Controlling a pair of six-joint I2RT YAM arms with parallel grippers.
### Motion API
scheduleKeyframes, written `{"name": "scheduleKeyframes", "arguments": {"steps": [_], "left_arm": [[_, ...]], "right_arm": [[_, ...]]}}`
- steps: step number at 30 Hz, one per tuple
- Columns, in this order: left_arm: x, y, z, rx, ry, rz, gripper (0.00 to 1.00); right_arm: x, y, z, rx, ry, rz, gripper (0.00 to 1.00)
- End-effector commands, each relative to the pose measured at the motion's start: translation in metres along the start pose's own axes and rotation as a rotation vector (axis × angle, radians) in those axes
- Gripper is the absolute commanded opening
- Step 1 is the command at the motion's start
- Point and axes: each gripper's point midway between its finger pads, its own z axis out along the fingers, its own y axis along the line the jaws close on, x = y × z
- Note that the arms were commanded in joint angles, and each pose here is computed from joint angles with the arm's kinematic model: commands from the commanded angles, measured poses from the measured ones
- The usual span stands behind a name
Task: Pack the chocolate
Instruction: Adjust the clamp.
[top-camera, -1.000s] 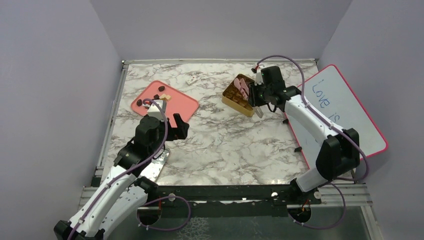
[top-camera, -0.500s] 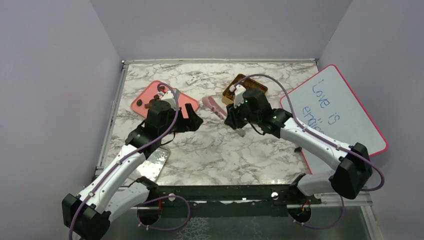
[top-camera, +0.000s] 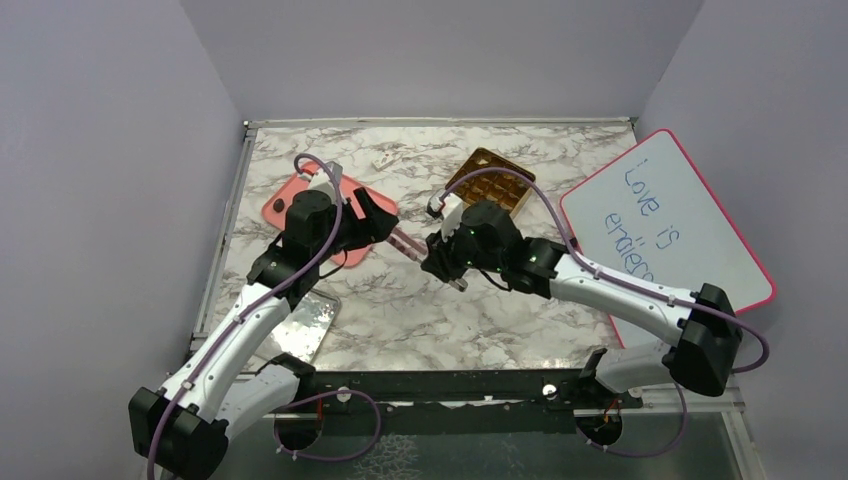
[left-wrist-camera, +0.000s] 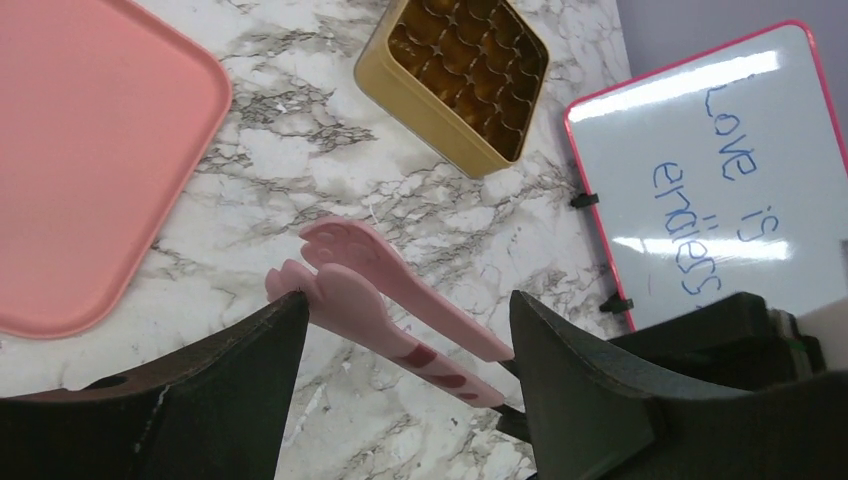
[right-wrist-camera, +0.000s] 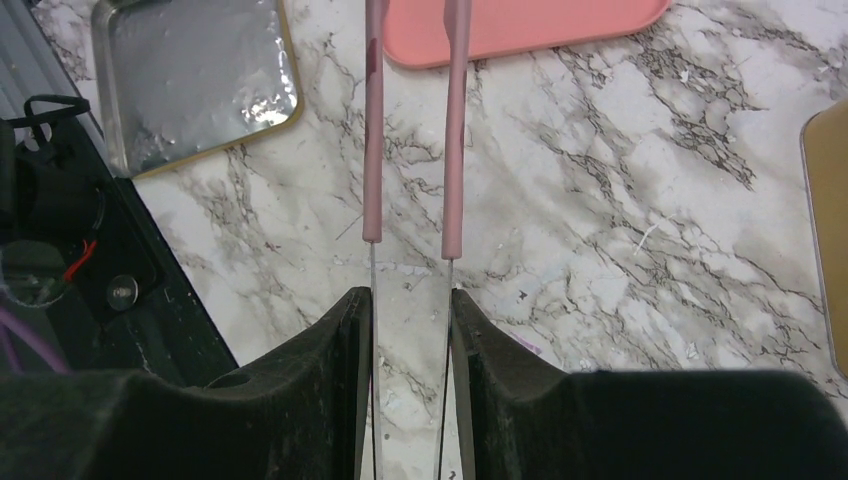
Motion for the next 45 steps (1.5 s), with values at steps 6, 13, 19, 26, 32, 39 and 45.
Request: {"name": "scheduleKeyframes", "arguments": {"steps": [6,13,19,26,32,39,45], "left_arm": [[0.015,0.053,0.003,-0.187,0.004,0.031,0.67],[0.025,0.065,-0.002,-0.216,0.014,0.048,0.59],[0.031,0.072,-0.007,-0.239,0.028,0.057,0.59],[-0.001,0.052,-0.031,-0.193,-0.084,0.120,0.83],[-0.033,0.041,-0.069,-0.173,-0.259,0.203,0.90],[-0.045,0.054,-0.102,-0.219,-0.410,0.232,0.99],[-0.050,0.053,-0.115,-0.212,-0.466,0.234,0.99]], "right_arm": [[-0.038,0.003,-0.015,0.019,-0.159,-0.051,0.36],[-0.037,0.003,-0.008,0.018,-0.148,-0.043,0.36],[-0.045,0.002,-0.002,0.025,-0.162,-0.055,0.36],[-0.032,-0.001,0.020,0.028,-0.102,-0.058,0.36],[-0.028,-0.006,0.054,0.043,-0.059,-0.070,0.37],[-0.046,-0.006,0.102,0.046,-0.056,-0.099,0.37],[-0.056,-0.003,0.141,0.037,-0.050,-0.139,0.37]]}}
